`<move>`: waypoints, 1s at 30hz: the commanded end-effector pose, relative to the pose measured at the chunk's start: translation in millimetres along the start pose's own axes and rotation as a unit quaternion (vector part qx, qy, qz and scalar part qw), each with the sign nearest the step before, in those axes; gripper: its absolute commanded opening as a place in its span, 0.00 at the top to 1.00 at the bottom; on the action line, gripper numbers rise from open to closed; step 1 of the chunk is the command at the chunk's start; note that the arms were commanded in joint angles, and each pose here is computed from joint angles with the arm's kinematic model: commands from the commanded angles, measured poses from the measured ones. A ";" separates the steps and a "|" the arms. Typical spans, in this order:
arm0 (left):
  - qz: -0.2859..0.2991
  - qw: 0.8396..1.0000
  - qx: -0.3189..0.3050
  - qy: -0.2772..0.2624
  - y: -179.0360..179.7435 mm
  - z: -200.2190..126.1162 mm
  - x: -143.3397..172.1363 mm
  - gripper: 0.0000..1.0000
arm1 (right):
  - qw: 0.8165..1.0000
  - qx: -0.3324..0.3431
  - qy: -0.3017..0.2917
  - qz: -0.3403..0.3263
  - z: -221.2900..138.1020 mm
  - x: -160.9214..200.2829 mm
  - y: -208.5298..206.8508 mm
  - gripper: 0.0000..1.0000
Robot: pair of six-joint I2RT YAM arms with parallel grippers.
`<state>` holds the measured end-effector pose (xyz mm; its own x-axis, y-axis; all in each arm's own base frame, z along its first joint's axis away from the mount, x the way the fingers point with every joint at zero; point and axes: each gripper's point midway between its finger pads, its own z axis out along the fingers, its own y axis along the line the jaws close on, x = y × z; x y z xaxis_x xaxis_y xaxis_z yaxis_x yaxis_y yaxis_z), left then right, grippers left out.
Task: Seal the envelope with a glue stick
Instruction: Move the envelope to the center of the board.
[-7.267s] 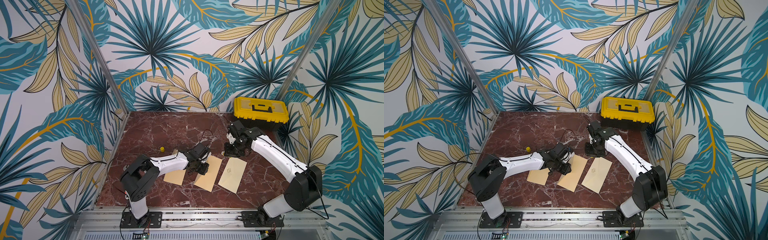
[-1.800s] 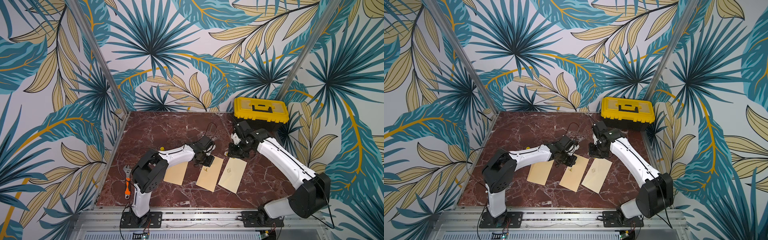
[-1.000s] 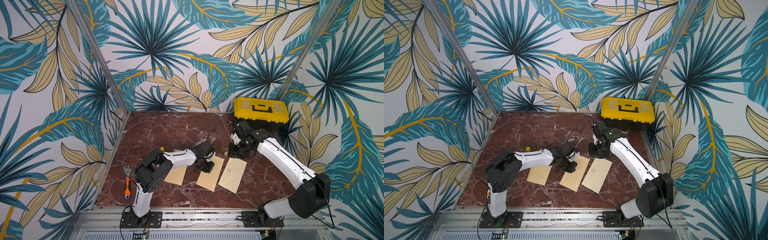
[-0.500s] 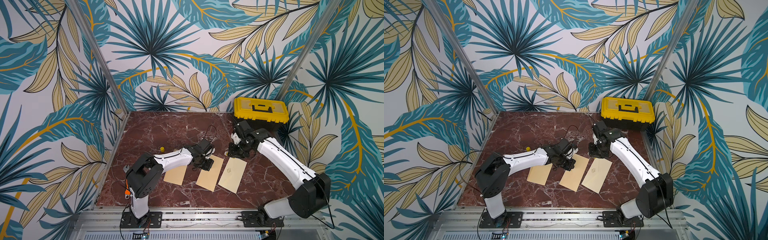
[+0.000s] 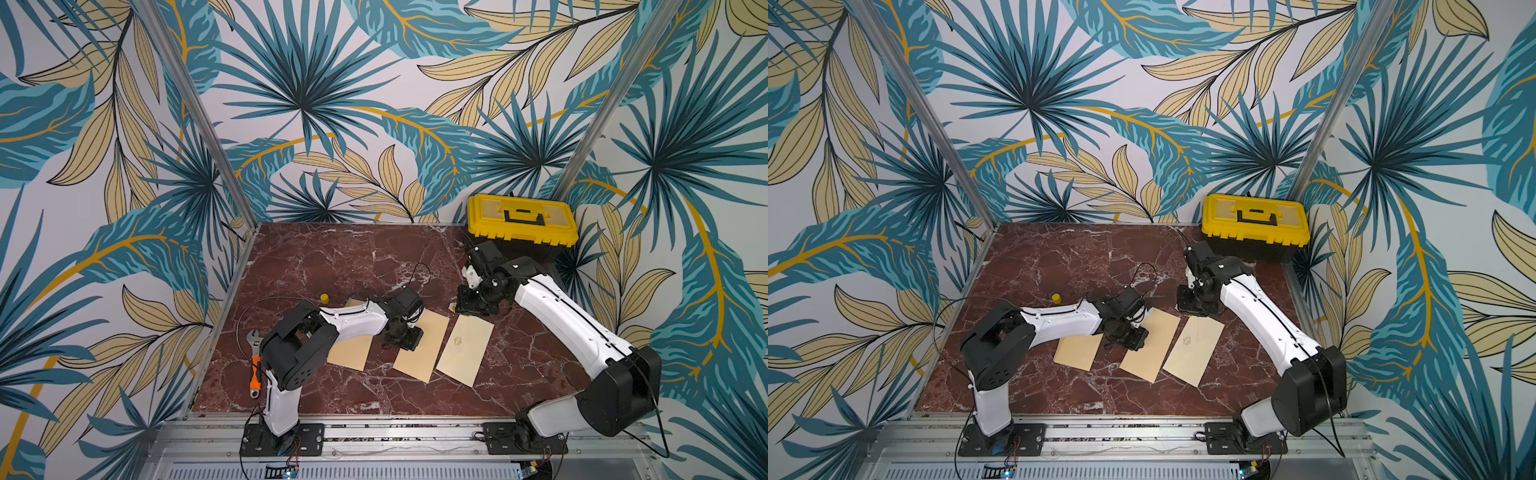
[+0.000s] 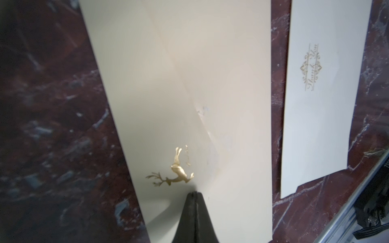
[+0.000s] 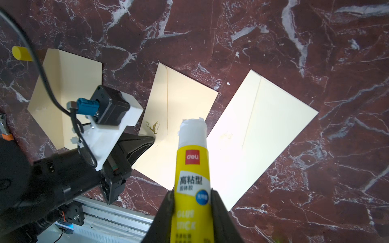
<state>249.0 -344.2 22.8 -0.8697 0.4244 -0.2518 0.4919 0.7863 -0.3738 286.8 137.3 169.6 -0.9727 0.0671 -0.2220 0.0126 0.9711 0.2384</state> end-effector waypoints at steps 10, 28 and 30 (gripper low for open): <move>0.009 0.999 0.042 0.026 -23.6 18.5 0.7 0.95 | 1.000 0.002 0.003 -0.007 -5.8 -0.4 -0.1 1.00; -0.035 0.991 -0.069 -0.107 61.5 -137.8 -45.1 0.89 | 1.000 -0.009 0.005 -0.011 -7.2 -6.1 7.0 1.00; -0.050 0.988 -0.099 -0.109 85.3 -156.5 -39.7 0.88 | 1.000 -0.010 0.007 -0.011 -6.4 -7.2 7.8 1.00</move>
<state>319.0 -264.7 137.8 -0.8642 0.2315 -0.4467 0.4009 0.8533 -0.3334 291.1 140.9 177.0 -0.9732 0.0549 -0.2235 -0.0018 0.9693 0.2457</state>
